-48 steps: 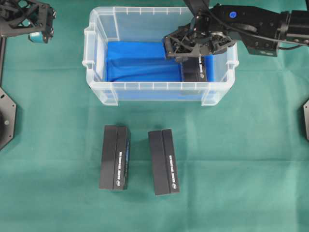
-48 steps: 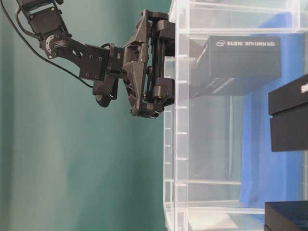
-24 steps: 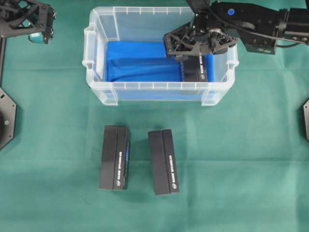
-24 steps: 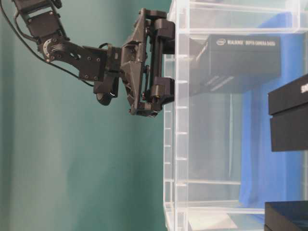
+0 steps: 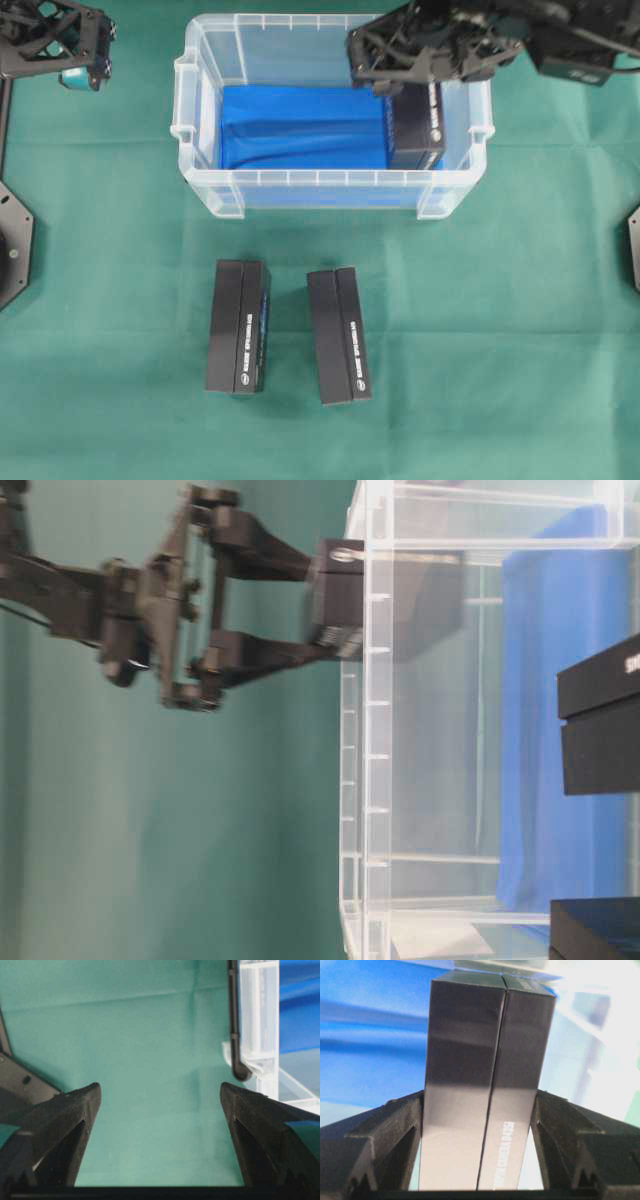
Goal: Take out the box from the case.
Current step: 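Lift the right box up out of the case with the right gripper, then carry the box forward and set it on the cloth right of the middle box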
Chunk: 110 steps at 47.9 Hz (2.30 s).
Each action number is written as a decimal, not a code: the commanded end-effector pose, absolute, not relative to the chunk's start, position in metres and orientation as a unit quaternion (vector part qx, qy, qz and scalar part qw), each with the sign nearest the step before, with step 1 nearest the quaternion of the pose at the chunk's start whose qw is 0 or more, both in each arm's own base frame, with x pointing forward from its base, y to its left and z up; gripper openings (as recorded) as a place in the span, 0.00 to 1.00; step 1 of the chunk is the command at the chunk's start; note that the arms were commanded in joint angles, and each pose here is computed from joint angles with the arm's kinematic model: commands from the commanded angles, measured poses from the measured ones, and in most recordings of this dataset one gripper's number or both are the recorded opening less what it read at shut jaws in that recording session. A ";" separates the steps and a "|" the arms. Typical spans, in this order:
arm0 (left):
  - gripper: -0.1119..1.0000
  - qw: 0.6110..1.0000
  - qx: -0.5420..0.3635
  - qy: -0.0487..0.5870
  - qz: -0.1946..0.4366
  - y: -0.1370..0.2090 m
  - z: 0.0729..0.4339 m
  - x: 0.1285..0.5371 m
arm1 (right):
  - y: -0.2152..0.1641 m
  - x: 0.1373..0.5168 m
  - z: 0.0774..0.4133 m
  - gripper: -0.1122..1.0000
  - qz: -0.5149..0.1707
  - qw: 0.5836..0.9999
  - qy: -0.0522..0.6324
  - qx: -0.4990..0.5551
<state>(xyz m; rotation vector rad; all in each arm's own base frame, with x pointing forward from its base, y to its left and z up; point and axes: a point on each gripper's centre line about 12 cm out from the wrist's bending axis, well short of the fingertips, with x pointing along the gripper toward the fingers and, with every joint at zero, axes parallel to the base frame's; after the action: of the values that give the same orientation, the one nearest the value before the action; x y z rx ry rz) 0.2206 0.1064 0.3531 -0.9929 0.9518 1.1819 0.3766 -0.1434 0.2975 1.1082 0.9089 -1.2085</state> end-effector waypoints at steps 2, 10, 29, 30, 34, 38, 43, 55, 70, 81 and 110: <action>0.96 0.626 -0.434 0.402 0.508 0.106 0.359 0.220 | -0.140 0.366 0.341 0.71 -0.514 0.607 0.366 0.483; 0.96 0.631 -0.434 0.397 0.505 0.107 0.360 0.222 | -0.137 0.358 0.361 0.71 -0.523 0.599 0.369 0.481; 0.96 0.633 -0.432 0.401 0.501 0.104 0.359 0.224 | -0.134 0.350 0.394 0.71 -0.526 0.601 0.357 0.485; 0.96 0.635 -0.432 0.400 0.501 0.103 0.360 0.223 | -0.134 0.350 0.393 0.71 -0.525 0.601 0.358 0.485; 0.96 0.634 -0.433 0.399 0.501 0.103 0.360 0.223 | -0.133 0.350 0.393 0.71 -0.525 0.601 0.358 0.485; 0.96 0.634 -0.432 0.400 0.501 0.103 0.360 0.223 | -0.133 0.350 0.394 0.71 -0.524 0.601 0.357 0.486; 0.96 0.633 -0.433 0.400 0.502 0.103 0.360 0.223 | -0.133 0.350 0.394 0.71 -0.523 0.601 0.358 0.487; 0.96 0.634 -0.432 0.400 0.502 0.104 0.360 0.223 | -0.132 0.350 0.394 0.71 -0.520 0.602 0.361 0.487; 0.96 0.633 -0.433 0.400 0.502 0.103 0.360 0.223 | -0.130 0.351 0.394 0.71 -0.515 0.601 0.365 0.490; 0.96 0.634 -0.433 0.399 0.501 0.103 0.360 0.223 | -0.125 0.349 0.398 0.71 -0.514 0.597 0.373 0.489; 0.96 0.636 -0.430 0.402 0.499 0.103 0.359 0.223 | -0.046 0.359 0.411 0.71 -0.493 0.604 0.396 0.486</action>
<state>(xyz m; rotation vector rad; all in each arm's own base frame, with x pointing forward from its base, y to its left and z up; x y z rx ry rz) 0.2247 0.1042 0.3533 -0.9820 0.9423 1.1558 0.3679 -0.0605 0.3887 1.1076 0.9627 -1.1874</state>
